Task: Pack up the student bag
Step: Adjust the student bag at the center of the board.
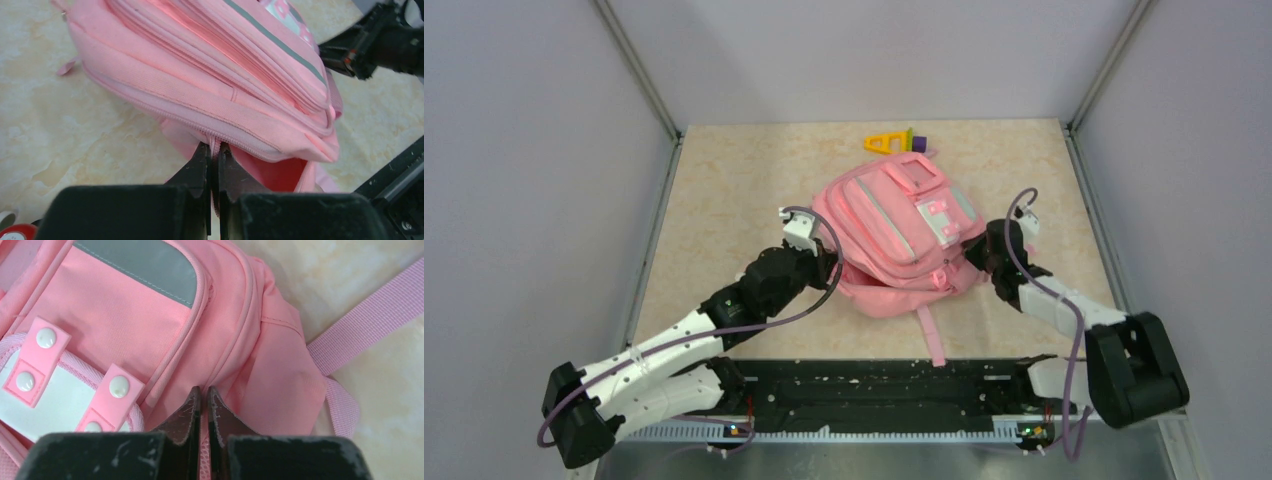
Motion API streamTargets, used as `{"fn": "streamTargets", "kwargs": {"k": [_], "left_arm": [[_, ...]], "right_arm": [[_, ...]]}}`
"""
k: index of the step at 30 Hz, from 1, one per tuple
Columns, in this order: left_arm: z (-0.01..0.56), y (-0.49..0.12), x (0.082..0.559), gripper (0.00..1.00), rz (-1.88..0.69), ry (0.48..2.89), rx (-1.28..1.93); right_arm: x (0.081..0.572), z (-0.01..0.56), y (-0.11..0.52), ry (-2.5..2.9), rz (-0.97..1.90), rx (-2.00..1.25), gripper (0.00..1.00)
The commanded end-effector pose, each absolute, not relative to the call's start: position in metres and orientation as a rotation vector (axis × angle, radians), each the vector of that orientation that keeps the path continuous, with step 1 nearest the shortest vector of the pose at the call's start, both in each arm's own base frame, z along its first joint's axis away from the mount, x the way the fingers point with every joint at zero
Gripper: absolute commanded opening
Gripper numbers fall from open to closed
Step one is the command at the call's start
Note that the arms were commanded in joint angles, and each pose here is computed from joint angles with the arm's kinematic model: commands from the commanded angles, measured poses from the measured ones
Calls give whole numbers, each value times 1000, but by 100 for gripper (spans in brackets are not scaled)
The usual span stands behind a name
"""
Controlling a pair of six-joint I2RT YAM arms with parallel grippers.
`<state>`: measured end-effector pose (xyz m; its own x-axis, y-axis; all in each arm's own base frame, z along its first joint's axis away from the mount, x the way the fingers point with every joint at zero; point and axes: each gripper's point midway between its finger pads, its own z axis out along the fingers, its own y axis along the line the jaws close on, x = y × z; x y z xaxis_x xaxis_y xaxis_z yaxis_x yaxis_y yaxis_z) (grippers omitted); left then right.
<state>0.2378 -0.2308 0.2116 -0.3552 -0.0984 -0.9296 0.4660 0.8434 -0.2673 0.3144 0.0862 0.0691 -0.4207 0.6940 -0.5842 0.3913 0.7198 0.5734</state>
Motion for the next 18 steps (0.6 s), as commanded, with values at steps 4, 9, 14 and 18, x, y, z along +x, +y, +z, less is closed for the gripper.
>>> {"fn": "streamTargets", "kwargs": {"k": [4,9,14,18], "left_arm": [[264,-288,208,0,-945,1645,510],[258,-320,190,0,-1040,1629,562],[244,-361,173,0,-1080,1643,643],[245,-396,156,0,-1163,1618,678]], "right_arm": [[381,39,102,2176,339,625,0],[421,22,123,2248,349,530,0],[449,29,128,2239,323,469,0],[466,49,124,2209,265,388,0]]}}
